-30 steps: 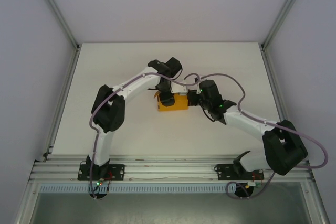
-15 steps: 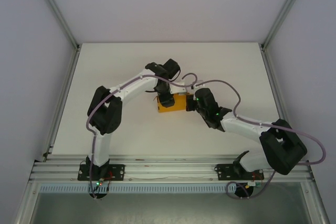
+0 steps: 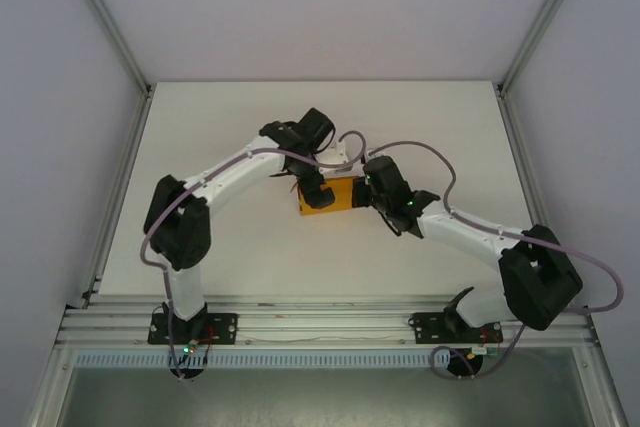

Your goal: Assemble paper box

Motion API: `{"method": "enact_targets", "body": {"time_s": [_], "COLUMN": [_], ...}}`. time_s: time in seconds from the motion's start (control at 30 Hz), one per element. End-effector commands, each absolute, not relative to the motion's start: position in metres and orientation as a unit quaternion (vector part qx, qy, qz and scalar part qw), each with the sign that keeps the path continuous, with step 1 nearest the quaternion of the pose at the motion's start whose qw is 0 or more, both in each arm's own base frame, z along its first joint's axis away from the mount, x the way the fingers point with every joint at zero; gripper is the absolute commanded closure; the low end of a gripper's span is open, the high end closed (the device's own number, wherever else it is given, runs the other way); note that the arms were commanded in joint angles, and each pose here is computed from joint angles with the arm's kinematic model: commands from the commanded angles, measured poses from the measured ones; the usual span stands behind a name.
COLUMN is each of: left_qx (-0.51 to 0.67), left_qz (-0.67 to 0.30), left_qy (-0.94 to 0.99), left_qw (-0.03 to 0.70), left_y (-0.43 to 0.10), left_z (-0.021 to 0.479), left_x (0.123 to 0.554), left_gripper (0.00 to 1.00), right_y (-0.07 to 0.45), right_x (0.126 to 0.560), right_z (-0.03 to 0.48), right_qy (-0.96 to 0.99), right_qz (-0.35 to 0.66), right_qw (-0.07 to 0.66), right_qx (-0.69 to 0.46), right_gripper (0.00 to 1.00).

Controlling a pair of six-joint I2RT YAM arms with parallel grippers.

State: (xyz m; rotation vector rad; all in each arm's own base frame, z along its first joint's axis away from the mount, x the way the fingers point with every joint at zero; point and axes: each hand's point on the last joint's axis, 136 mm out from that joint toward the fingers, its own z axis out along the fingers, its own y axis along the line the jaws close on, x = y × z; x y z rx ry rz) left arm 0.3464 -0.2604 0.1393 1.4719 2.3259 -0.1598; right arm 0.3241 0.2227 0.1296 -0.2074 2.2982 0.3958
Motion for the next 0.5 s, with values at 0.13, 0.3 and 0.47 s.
{"method": "enact_targets", "body": {"time_s": [0.13, 0.3, 0.47], "left_qx": [0.300, 0.255, 0.248], "left_qz": [-0.001, -0.043, -0.051], "left_qy": [0.895, 0.906, 0.904], "left_qw": [0.330, 0.335, 0.344], "left_y": [-0.208, -0.198, -0.193], "left_z": [0.187, 0.179, 0.176], "left_x": [0.358, 0.330, 0.337], "left_gripper": [0.01, 0.17, 0.24], "right_y": [0.215, 0.224, 0.226], "right_x": [0.304, 0.301, 0.300], "right_z": [0.095, 0.096, 0.097], "right_qy": [0.941, 0.941, 0.940], "right_qz": [0.123, 0.143, 0.147], "right_qw": [0.308, 0.297, 0.295], "right_qx": [-0.071, -0.081, -0.092], "right_gripper": [1.00, 1.00, 1.00]}}
